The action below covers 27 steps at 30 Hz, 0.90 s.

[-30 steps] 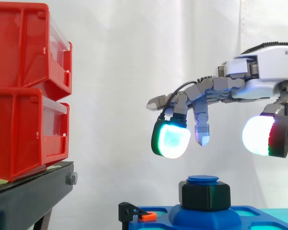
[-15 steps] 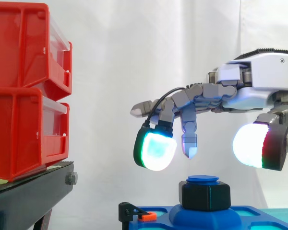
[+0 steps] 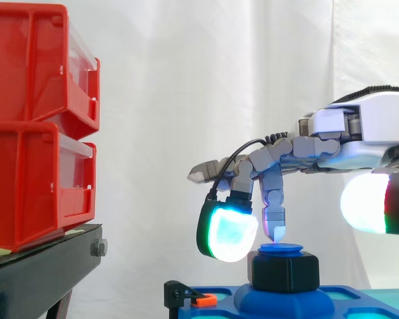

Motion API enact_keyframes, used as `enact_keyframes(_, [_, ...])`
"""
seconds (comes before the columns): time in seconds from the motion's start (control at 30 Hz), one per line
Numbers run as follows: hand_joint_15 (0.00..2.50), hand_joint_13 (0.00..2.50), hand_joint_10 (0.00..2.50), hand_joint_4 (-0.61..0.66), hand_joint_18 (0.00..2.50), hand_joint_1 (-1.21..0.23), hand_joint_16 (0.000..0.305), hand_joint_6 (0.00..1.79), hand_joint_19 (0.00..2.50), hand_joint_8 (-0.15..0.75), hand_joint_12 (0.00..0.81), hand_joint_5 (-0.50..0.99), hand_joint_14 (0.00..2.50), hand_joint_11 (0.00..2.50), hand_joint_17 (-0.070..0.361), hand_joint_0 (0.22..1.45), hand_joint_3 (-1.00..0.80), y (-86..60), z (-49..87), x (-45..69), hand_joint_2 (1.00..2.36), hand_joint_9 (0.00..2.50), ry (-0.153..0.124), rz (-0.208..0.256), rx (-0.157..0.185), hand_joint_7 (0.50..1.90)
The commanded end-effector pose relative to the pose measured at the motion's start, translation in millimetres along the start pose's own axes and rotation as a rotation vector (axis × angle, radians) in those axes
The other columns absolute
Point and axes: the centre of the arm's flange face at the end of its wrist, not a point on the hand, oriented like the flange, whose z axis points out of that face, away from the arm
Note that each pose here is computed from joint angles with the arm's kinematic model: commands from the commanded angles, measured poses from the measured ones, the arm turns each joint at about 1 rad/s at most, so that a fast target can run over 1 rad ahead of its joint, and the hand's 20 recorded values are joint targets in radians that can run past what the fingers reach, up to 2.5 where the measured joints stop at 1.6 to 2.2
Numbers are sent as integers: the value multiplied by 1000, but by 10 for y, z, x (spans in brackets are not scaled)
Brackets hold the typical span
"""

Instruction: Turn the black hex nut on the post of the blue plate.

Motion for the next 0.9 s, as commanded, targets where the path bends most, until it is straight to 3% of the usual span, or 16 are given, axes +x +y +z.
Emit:
enact_keyframes(0.0, [158,63,2054,575,70,-222,39,503,196,248,206,-146,2,0,89,364,-500,-2,1,-1,1000,59,-4,1,-2,945])
enact_keyframes(0.13, [163,62,2042,584,68,-211,40,503,192,250,208,-140,2,0,89,364,-500,4,19,-4,1000,61,-11,0,-4,949])
enact_keyframes(0.3, [163,64,2029,590,64,-190,40,503,191,246,209,-137,1,0,90,364,-500,-9,76,124,1000,63,-17,4,-7,945])
enact_keyframes(0.7, [161,69,1869,593,58,-85,42,504,198,238,217,-124,2,0,94,365,-500,-38,74,84,1000,88,-26,11,-17,917])
enact_keyframes(0.87, [165,73,1648,601,29,-47,46,504,174,235,233,-116,2,0,104,350,-500,-61,78,68,1000,130,-41,8,-17,863])
